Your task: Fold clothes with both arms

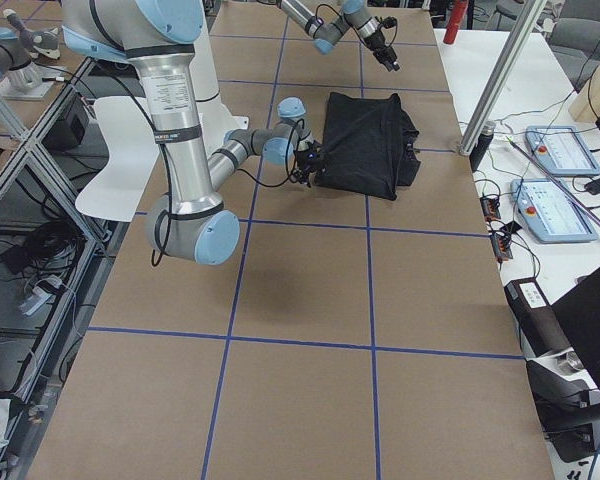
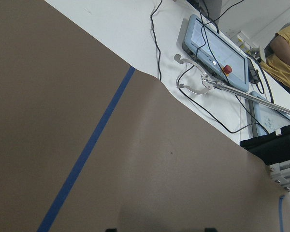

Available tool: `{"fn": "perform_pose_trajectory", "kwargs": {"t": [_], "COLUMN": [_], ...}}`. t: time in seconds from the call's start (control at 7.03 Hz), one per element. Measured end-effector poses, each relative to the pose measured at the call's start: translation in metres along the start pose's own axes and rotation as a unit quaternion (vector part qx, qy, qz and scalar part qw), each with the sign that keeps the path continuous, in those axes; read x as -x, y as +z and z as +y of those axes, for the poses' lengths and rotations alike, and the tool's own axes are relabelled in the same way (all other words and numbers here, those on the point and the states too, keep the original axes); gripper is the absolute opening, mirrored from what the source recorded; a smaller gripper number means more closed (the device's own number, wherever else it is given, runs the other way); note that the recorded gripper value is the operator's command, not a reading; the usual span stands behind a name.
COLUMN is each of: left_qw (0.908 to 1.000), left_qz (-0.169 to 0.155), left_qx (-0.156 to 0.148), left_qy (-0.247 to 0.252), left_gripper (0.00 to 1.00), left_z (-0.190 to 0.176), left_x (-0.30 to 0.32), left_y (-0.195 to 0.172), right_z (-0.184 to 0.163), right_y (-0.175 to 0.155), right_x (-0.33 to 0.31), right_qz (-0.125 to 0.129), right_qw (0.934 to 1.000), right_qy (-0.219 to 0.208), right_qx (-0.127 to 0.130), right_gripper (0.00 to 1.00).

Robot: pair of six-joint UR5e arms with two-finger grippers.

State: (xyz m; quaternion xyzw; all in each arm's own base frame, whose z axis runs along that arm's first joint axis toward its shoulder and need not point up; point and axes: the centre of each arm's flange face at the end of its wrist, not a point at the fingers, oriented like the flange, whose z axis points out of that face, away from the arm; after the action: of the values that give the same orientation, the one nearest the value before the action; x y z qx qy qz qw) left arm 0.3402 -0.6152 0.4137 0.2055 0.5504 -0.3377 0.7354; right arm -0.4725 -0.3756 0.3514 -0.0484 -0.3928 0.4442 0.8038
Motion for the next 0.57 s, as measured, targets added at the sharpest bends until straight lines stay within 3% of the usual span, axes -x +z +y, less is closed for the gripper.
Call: {"fn": "perform_pose_trajectory", "kwargs": {"t": [0.28,0.43,0.57], "left_qw": [1.0,1.0,1.0], "left_qz": [-0.001,-0.001,-0.001], "left_qx": [-0.005,-0.007,-0.007], "left_qy": [0.0,0.0,0.0], "left_gripper": [0.68,0.68,0.68], "left_z": [-0.0005,-0.0007,-0.0007], "left_x": [0.0015,0.002,0.0022], "left_y": [0.0003,0.0005,0.0005], "right_z": [0.004,0.0044,0.0035], "right_y": [0.0035,0.0045,0.0054], "right_x": [0.0065,0.0069,0.0059], "right_qz": [-0.001,0.0,0.002], "right_qw": [1.0,1.0,1.0], "right_qy": [0.0,0.0,0.0], "right_qx": [0.001,0.0,0.0], "right_gripper": [0.55,0.43,0.11]}}
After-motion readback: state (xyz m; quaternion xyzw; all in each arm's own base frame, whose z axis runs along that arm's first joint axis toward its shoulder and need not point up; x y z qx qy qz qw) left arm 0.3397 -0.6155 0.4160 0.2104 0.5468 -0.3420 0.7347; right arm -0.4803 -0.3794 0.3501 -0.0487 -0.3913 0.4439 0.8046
